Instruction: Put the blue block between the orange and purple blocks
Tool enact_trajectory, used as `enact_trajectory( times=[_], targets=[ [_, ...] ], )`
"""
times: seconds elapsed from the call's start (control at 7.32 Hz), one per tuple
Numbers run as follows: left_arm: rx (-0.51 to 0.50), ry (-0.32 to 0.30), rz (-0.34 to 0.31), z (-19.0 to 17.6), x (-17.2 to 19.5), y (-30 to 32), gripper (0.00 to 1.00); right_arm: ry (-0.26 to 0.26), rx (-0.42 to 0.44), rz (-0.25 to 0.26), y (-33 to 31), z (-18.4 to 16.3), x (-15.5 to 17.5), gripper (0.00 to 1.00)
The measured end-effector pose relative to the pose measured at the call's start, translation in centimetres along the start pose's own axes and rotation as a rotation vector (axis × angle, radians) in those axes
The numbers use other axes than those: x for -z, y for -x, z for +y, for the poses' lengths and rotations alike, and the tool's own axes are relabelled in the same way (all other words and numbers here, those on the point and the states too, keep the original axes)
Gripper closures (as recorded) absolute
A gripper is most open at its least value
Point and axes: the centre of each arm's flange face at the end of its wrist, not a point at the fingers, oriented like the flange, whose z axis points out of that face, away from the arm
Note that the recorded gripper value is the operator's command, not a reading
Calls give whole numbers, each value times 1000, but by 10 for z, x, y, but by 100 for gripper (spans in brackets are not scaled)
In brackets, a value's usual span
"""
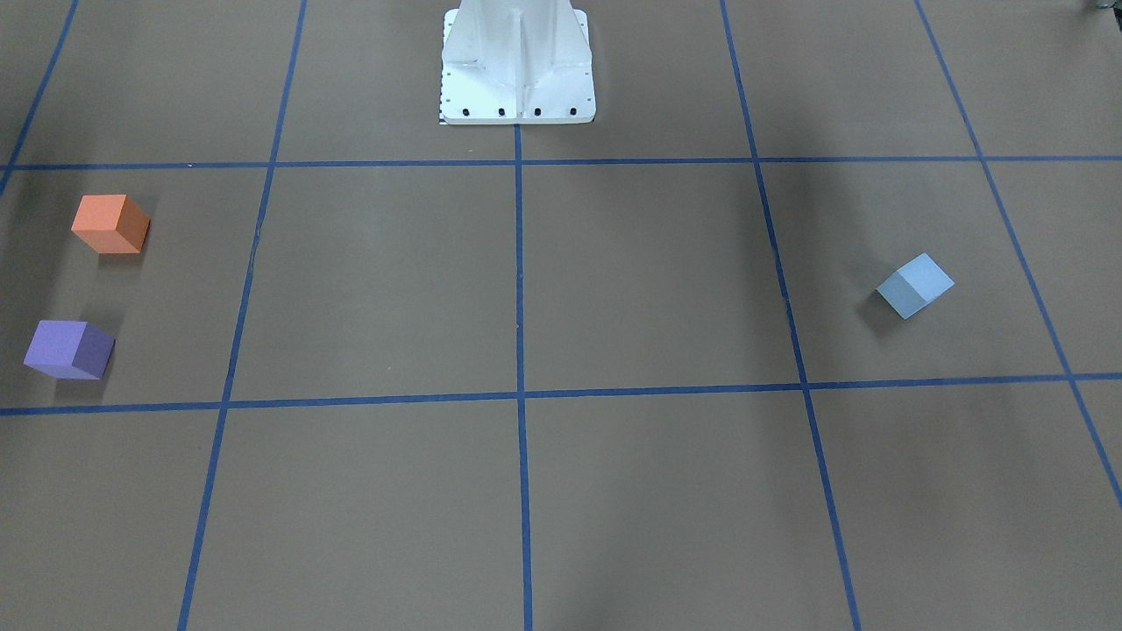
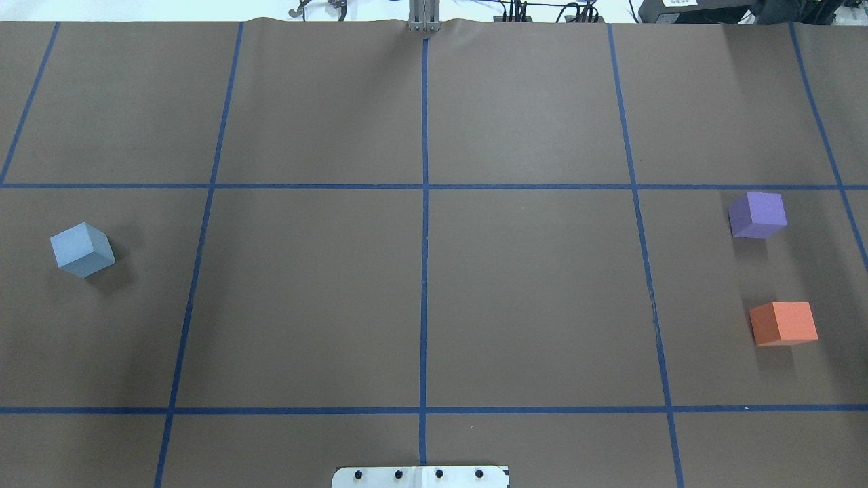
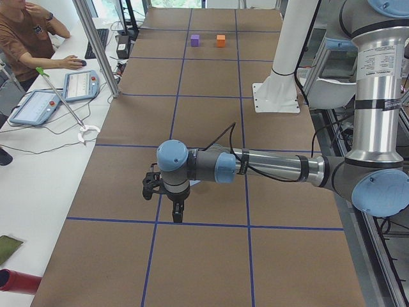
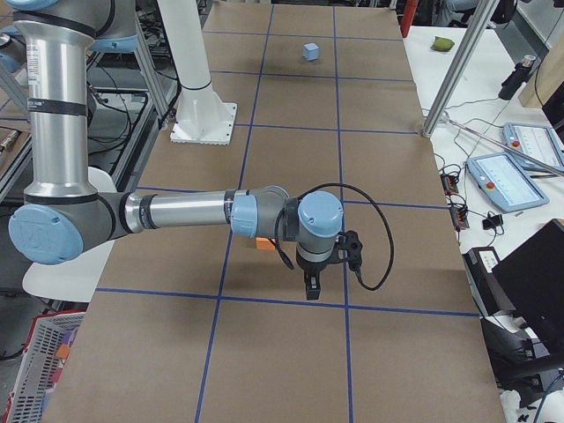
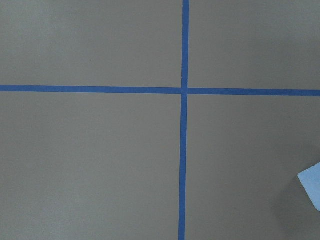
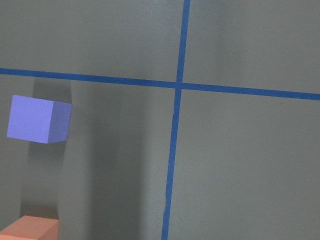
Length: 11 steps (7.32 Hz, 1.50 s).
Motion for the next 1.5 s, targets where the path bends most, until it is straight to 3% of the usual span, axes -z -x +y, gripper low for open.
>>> enact_trajectory(
  times=[0.55, 1.23, 1.5],
  targets=[
    [-11, -11, 1, -4, 5, -6, 0, -7, 10, 2, 3, -2, 3, 0],
    [-174, -61, 25, -41, 24, -105, 0, -12, 20, -9, 11, -6, 4, 0],
    [-114, -67, 68, -38, 25, -136, 0, -4, 29, -8, 15, -9, 0, 0]
  ],
)
